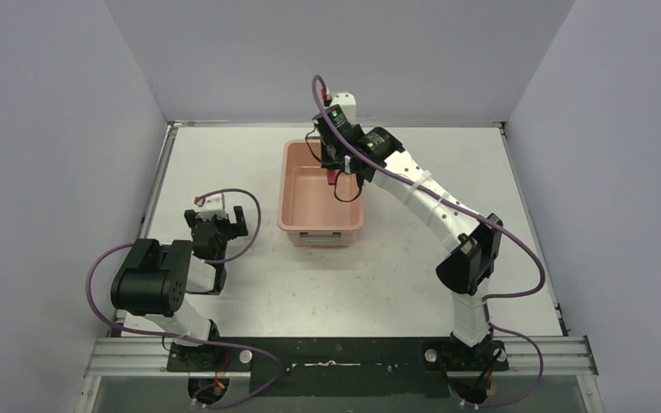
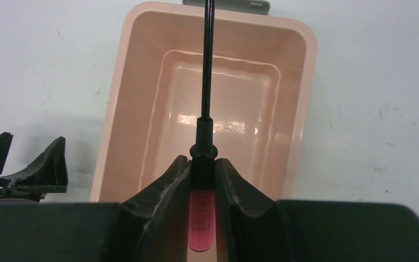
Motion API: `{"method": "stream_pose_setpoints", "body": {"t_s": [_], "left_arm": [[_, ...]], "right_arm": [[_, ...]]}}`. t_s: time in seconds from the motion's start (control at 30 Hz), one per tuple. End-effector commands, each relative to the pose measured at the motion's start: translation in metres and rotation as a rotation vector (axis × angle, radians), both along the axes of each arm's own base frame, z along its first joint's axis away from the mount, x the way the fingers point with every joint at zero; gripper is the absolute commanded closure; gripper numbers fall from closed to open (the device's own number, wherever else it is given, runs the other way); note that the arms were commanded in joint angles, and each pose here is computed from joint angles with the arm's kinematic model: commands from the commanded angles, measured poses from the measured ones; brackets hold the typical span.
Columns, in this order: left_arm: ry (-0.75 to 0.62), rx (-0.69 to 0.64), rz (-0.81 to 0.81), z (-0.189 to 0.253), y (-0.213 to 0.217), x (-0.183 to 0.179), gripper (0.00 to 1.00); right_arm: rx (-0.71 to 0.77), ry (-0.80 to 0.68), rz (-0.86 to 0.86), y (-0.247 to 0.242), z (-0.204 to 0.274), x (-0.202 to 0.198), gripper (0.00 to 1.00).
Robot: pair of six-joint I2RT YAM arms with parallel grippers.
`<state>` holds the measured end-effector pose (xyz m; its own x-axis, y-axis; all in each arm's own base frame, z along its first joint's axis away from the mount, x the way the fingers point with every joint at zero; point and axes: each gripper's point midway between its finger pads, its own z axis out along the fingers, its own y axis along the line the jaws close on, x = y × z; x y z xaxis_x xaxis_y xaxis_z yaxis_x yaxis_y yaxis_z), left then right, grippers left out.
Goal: Put the screwdriver in the bin
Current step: Place the screwdriver in the bin.
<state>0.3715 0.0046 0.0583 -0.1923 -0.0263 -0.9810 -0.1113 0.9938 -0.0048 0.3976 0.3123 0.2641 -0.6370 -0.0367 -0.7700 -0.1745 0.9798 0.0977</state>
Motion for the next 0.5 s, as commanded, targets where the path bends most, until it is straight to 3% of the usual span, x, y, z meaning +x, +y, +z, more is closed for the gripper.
{"method": "stream_pose_setpoints", "body": {"t_s": [0.0, 0.47], "left_arm": [[-0.050, 0.004, -0.003, 0.015, -0.001, 0.009, 0.03], [-0.050, 0.004, -0.003, 0.015, -0.001, 0.009, 0.03]], "right_arm": [[0.078, -0.071, -0.037, 0.018, 0.011, 0.011, 1.00], [0.019, 0.026, -0.025, 0.030, -0.085, 0.018, 1.00]]}}
